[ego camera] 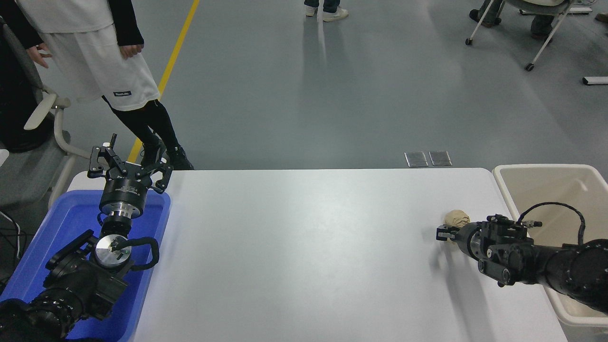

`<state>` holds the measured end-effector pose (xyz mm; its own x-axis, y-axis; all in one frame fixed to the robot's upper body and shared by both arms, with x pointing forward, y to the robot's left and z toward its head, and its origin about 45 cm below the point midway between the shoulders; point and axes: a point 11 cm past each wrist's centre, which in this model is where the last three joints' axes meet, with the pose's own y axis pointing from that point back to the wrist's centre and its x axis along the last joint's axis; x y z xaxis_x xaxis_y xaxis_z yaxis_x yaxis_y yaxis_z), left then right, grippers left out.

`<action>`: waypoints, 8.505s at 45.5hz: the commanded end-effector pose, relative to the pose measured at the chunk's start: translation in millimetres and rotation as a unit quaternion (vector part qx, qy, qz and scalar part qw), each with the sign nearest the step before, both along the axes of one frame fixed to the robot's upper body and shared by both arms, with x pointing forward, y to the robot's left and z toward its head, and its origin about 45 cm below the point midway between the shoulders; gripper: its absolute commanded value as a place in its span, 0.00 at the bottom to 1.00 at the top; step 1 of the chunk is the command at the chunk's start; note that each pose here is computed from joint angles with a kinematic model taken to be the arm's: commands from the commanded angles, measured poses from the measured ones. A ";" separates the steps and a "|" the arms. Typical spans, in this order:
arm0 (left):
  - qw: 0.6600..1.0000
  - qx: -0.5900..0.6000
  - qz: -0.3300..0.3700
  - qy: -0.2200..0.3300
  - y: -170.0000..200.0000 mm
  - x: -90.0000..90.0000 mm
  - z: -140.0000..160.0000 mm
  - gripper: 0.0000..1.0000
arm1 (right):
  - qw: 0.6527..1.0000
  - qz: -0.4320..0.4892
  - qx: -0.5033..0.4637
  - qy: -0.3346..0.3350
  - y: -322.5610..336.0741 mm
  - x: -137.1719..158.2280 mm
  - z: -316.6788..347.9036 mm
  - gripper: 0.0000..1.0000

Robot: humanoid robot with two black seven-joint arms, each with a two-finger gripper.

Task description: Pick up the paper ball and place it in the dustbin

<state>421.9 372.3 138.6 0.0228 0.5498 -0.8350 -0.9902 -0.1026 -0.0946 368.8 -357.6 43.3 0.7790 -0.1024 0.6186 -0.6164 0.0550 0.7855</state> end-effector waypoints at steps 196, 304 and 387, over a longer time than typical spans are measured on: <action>1.000 0.001 0.000 0.001 0.4 -0.1 -0.1 0.99 | 0.925 -0.370 0.019 -0.087 -266.7 -73.4 108.4 0.00; 1.000 0.001 0.000 0.000 0.3 -0.1 0.0 0.99 | 0.702 -0.537 0.331 -0.330 -203.7 -8.2 126.2 1.00; 1.000 0.001 0.000 0.000 0.3 -0.1 0.0 0.99 | 0.468 -0.350 0.778 -0.232 89.1 34.1 92.4 1.00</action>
